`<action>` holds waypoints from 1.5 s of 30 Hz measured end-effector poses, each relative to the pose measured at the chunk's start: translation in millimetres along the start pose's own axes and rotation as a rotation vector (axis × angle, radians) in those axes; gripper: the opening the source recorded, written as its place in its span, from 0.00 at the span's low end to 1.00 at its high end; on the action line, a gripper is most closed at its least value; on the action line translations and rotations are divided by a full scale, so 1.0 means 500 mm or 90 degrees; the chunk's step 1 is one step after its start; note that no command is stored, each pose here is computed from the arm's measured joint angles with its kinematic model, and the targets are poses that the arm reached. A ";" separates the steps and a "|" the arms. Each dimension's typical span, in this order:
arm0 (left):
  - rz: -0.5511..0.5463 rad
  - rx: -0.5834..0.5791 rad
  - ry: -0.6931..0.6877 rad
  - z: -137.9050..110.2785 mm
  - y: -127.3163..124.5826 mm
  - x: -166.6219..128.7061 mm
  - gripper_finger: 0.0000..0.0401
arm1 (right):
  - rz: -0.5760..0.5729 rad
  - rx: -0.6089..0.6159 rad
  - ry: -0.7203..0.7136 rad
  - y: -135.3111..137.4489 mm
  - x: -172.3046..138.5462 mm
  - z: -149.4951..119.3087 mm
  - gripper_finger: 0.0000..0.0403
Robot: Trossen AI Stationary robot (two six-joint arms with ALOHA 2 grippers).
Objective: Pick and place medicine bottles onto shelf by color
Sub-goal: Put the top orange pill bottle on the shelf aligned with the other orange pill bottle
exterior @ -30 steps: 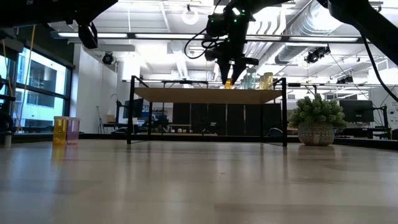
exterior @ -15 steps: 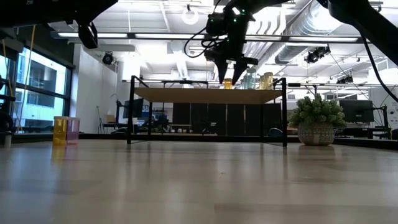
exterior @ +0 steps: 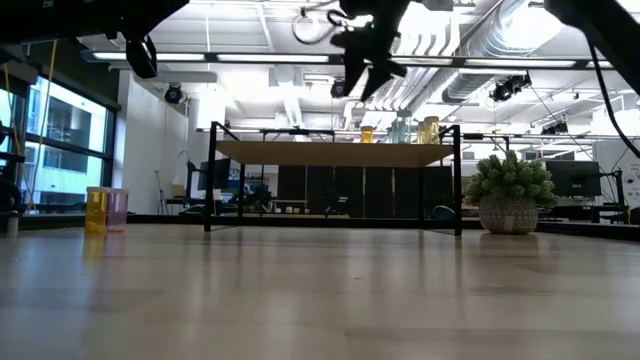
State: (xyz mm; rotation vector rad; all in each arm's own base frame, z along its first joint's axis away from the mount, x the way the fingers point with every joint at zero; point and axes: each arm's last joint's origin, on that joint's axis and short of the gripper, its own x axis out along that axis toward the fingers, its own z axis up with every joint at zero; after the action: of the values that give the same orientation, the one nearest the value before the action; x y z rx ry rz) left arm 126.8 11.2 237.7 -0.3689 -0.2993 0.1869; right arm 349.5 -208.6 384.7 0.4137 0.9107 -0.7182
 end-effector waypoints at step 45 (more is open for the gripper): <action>-0.002 0.066 0.003 -0.001 0.000 0.001 0.00 | 0.451 -0.149 -0.403 0.141 -0.091 -0.477 0.55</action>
State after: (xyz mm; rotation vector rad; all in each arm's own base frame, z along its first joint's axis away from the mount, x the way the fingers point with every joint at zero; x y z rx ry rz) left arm 127.2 11.1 237.4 -0.2666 -0.2849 0.1969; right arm 246.4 2.2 291.1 0.2461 0.2027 -0.0616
